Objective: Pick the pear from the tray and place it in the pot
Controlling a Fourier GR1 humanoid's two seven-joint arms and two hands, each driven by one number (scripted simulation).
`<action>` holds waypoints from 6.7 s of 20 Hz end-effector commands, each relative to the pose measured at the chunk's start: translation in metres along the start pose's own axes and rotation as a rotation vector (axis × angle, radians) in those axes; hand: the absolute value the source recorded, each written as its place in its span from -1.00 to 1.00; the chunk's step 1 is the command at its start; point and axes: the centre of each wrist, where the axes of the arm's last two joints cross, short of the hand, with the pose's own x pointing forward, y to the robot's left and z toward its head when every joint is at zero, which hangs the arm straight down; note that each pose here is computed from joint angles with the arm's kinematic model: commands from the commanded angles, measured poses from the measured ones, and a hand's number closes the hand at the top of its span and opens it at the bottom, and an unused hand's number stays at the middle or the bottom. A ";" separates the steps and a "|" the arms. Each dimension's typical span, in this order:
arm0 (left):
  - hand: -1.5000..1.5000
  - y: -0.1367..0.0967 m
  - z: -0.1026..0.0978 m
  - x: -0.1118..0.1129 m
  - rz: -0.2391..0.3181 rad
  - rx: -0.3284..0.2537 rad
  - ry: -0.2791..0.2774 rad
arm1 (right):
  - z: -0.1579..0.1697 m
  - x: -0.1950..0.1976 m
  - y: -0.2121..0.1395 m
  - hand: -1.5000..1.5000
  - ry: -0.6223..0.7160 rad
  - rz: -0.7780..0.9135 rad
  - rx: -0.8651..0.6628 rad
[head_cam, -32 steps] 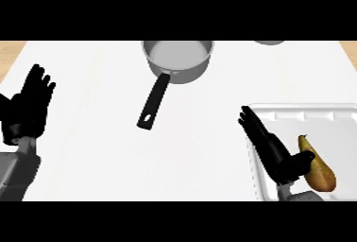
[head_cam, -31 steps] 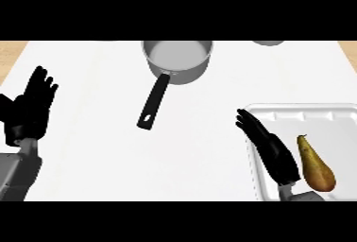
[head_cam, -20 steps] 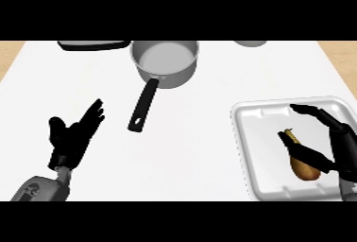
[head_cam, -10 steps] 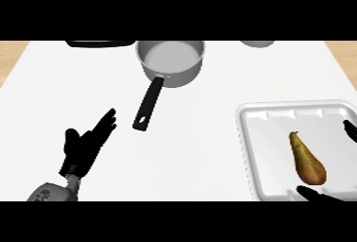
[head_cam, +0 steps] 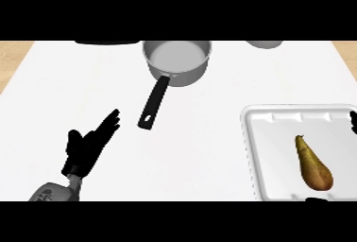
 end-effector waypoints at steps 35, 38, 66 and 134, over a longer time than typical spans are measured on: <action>0.00 -0.013 -0.008 0.010 0.025 -0.022 -0.004 | -0.030 -0.149 0.024 -1.00 0.166 -0.263 0.267; 0.00 -0.023 -0.005 -0.009 0.016 0.007 0.005 | -0.033 -0.167 0.028 -1.00 0.179 -0.287 0.283; 0.00 0.002 -0.018 0.016 -0.003 -0.029 -0.026 | -0.147 -0.167 0.081 1.00 -0.126 -0.504 0.391; 0.00 -0.028 -0.025 0.022 -0.019 -0.093 -0.048 | -0.259 0.162 0.232 -1.00 -0.131 0.329 0.451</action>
